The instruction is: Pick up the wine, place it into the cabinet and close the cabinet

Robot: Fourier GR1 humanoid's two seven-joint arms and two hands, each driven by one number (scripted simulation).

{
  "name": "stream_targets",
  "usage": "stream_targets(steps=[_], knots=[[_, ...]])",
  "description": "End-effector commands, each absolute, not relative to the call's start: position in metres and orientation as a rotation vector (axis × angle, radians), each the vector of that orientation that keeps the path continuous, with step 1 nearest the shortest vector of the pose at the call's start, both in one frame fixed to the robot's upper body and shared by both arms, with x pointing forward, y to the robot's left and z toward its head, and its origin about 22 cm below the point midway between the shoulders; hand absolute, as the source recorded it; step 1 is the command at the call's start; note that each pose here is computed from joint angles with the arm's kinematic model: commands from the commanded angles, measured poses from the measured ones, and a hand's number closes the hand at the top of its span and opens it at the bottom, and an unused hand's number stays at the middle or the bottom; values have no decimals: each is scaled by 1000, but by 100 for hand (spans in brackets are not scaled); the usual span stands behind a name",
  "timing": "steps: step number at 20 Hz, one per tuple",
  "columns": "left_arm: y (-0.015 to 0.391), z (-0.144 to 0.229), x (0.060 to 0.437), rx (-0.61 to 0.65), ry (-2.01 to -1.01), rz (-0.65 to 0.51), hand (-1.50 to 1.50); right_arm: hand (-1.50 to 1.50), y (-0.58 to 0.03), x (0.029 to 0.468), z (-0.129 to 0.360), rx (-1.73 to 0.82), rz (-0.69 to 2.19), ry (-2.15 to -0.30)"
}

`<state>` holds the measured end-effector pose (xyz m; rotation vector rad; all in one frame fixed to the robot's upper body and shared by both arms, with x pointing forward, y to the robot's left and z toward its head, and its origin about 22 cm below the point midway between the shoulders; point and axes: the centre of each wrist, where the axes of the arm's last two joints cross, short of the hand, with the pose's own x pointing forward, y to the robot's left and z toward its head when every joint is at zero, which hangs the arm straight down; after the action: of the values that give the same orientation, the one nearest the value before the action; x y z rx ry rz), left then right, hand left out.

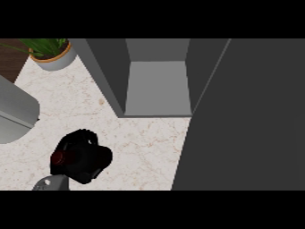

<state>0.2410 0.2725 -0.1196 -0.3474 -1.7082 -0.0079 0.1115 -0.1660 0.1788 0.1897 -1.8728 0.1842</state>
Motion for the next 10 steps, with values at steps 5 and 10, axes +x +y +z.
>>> stream_targets(steps=[5, 10], knots=[[214, -90, 230, -431, -1741, -29, 150, -150, -183, 76, 211, 220, 159, -1931], [207, -59, 225, -453, -1720, -59, 150, -150, -184, 77, 206, 218, 154, -1943]])
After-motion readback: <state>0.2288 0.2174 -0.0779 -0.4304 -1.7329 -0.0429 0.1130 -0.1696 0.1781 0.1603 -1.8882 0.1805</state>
